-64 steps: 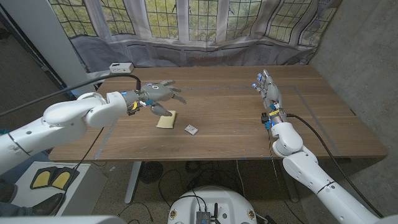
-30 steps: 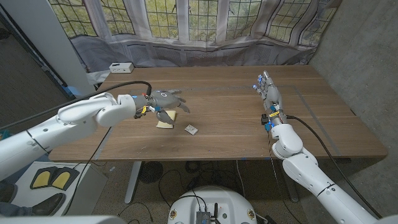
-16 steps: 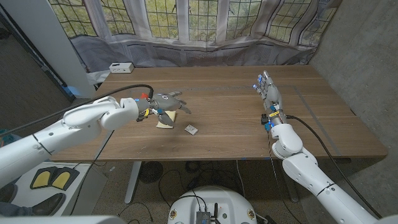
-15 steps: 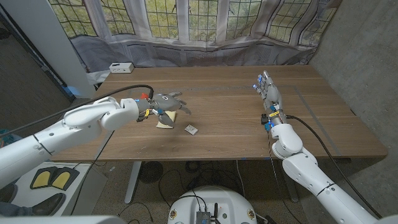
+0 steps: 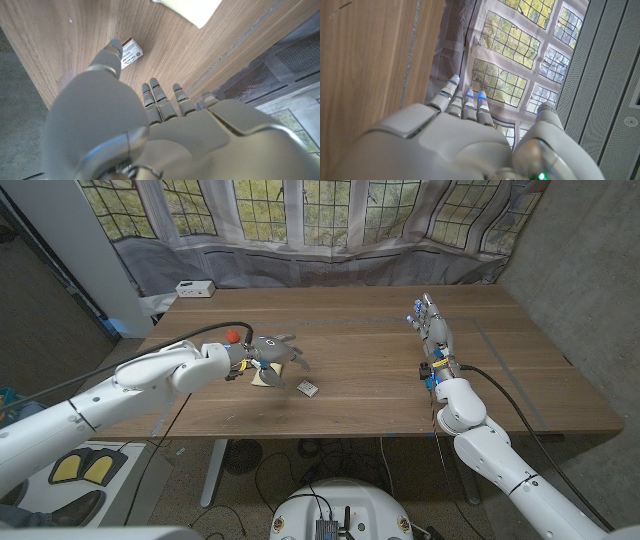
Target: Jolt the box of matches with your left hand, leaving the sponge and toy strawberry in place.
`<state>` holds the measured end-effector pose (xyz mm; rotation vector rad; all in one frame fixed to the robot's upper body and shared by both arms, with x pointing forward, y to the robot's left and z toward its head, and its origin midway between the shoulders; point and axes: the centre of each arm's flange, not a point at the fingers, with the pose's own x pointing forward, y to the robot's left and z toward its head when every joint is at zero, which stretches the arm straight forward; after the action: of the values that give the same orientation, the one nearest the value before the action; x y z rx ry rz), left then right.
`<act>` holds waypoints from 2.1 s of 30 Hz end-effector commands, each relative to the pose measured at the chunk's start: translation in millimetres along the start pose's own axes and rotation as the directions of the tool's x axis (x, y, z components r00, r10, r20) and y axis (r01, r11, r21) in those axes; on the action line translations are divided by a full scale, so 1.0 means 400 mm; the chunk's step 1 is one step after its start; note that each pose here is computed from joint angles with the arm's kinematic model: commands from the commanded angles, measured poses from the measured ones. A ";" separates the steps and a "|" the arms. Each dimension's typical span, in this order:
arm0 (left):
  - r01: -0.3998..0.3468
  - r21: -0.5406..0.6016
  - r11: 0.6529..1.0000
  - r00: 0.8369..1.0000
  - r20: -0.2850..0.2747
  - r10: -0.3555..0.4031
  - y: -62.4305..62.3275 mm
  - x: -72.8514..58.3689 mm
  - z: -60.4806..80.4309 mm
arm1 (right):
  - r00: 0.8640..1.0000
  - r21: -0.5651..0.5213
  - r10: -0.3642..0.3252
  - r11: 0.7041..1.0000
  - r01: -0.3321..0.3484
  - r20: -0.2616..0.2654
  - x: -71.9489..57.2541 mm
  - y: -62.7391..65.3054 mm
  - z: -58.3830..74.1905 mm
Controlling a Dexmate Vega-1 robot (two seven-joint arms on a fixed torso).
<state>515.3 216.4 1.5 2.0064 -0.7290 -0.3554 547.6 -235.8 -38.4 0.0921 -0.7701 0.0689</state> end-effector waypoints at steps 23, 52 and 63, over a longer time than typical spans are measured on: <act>0.005 -0.106 0.994 1.000 -0.003 -0.006 -0.048 0.084 0.009 | 1.000 -0.013 -0.002 1.000 0.003 0.010 0.001 -0.017 -0.001; -0.033 -0.034 0.999 0.999 -0.009 0.033 -0.075 0.102 0.041 | 1.000 -0.003 -0.006 1.000 0.006 -0.001 0.011 -0.015 -0.013; -0.029 -0.058 0.998 1.000 -0.004 0.028 -0.096 0.109 0.047 | 1.000 -0.006 -0.001 1.000 0.001 -0.008 0.010 -0.015 -0.012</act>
<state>550.0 191.6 -30.7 1.9592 -0.7389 -0.3459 553.8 -241.6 -38.9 0.0921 -0.7716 0.0621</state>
